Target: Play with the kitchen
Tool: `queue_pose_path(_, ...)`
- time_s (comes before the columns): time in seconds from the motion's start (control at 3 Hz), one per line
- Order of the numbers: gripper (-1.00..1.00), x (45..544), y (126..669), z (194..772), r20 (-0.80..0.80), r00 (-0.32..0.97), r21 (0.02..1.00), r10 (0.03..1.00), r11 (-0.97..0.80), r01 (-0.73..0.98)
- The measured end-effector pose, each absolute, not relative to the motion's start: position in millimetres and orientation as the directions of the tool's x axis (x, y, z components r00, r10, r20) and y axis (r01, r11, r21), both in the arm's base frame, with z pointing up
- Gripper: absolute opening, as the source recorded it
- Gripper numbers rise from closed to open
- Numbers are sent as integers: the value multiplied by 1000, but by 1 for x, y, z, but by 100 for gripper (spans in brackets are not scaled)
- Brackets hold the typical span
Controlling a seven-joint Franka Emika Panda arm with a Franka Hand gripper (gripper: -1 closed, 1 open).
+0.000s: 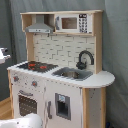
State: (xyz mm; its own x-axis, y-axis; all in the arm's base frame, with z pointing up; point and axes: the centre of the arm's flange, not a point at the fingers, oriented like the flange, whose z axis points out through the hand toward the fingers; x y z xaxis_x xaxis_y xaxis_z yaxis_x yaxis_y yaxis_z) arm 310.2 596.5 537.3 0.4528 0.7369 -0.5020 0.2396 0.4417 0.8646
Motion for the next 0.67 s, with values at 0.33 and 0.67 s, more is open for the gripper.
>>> queue_pose_path(0.33,100,311,613,526,-523,381,851,763,491,187)
queue_pose_path(0.67,100,311,629,509,-549,301,834,780,534,138)
